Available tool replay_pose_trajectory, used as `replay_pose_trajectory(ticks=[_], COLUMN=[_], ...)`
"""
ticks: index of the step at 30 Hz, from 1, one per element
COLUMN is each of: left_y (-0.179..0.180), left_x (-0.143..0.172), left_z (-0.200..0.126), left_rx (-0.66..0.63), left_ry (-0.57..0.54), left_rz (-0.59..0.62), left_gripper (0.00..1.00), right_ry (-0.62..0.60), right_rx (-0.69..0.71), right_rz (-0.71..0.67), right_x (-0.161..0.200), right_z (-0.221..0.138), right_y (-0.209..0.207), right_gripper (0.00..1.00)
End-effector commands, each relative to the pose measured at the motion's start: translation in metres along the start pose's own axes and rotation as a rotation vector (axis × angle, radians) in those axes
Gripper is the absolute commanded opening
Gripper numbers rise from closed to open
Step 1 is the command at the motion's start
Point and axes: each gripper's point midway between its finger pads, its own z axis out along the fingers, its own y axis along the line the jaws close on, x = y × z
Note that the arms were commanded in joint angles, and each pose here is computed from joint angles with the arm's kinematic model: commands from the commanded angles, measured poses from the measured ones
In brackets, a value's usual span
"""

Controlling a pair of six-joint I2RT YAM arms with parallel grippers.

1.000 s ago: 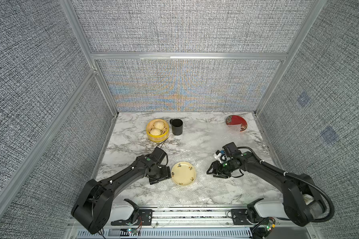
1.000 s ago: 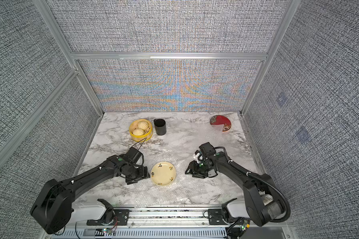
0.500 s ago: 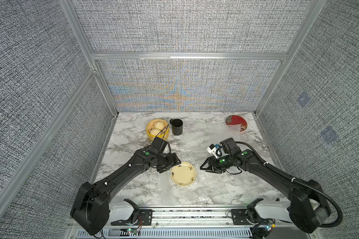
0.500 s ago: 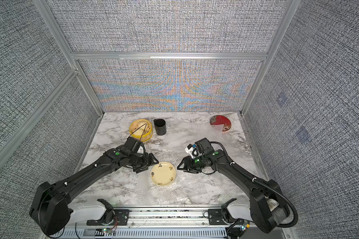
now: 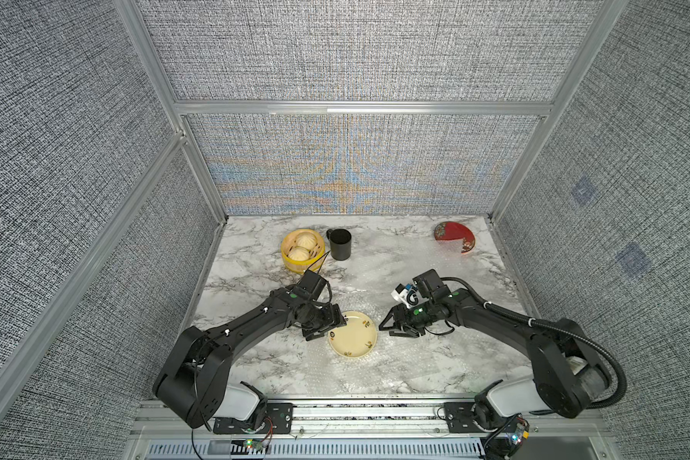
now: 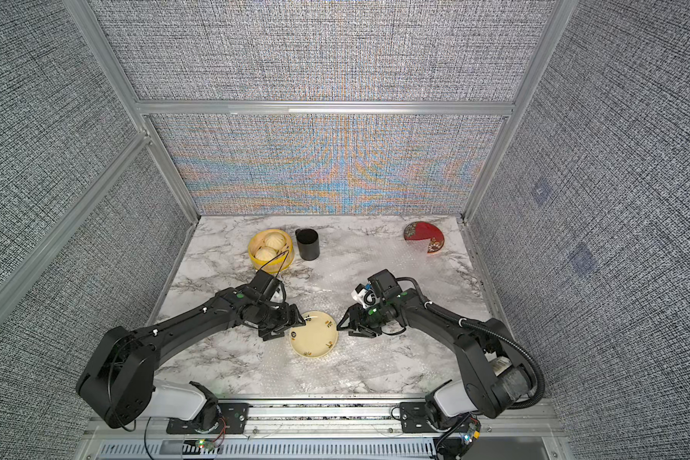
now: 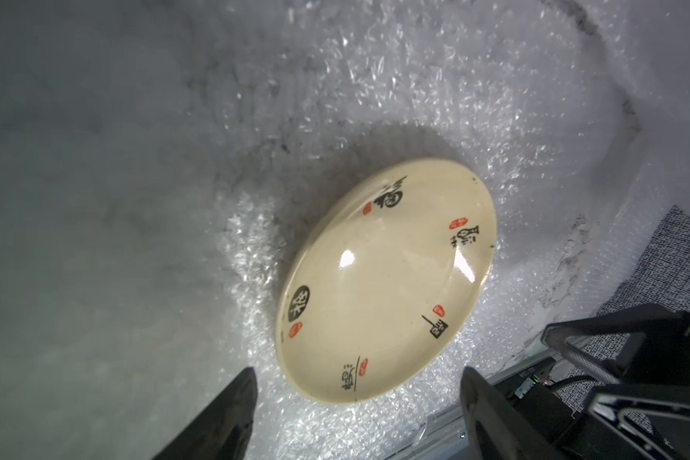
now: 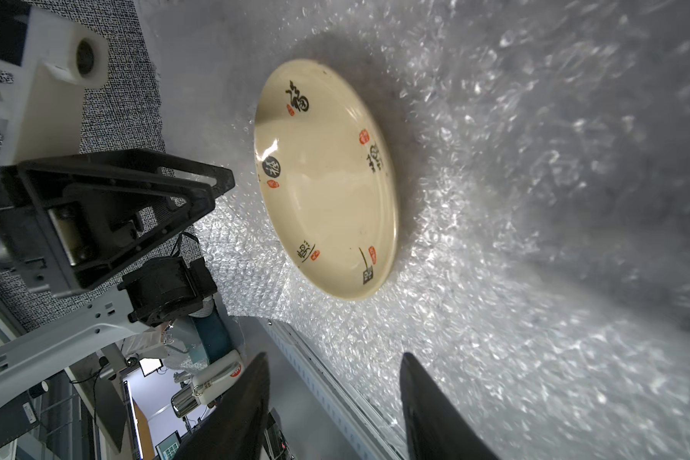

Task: Unpack dinner plates from bubble wrap
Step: Pick up the plate from the bubble wrap.

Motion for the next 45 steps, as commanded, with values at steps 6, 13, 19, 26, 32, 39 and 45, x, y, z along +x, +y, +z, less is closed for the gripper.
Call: replay_pose_trajectory(ticks=[6, 13, 19, 26, 32, 39, 45], left_y=[0.008, 0.011, 0.013, 0.014, 0.015, 0.016, 0.008], left_x=[0.002, 0.001, -0.002, -0.005, -0.005, -0.005, -0.011], left_z=[0.016, 0.028, 0.035, 0.037, 0.036, 0.037, 0.015], left_rx=[0.029, 0.053, 0.066, 0.068, 0.066, 0.056, 0.036], left_ry=[0.009, 0.028, 0.034, 0.031, 0.035, 0.047, 0.016], left_rz=[0.036, 0.053, 0.044, 0.047, 0.049, 0.06, 0.09], left_gripper=[0.8, 0.79, 0.76, 0.7, 0.68, 0.61, 0.61], right_ry=[0.034, 0.052, 0.068, 0.078, 0.082, 0.083, 0.091], right_rx=[-0.018, -0.011, 0.003, 0.001, -0.004, -0.012, -0.007], right_rz=[0.017, 0.012, 0.025, 0.016, 0.023, 0.03, 0.039], right_x=[-0.006, -0.01, -0.009, -0.013, -0.017, -0.02, -0.019], right_z=[0.019, 0.026, 0.032, 0.037, 0.043, 0.048, 0.051], right_y=[-0.005, -0.005, -0.011, -0.01, -0.014, -0.014, -0.018], right_gripper=[0.55, 0.54, 0.54, 0.53, 0.51, 0.47, 0.46])
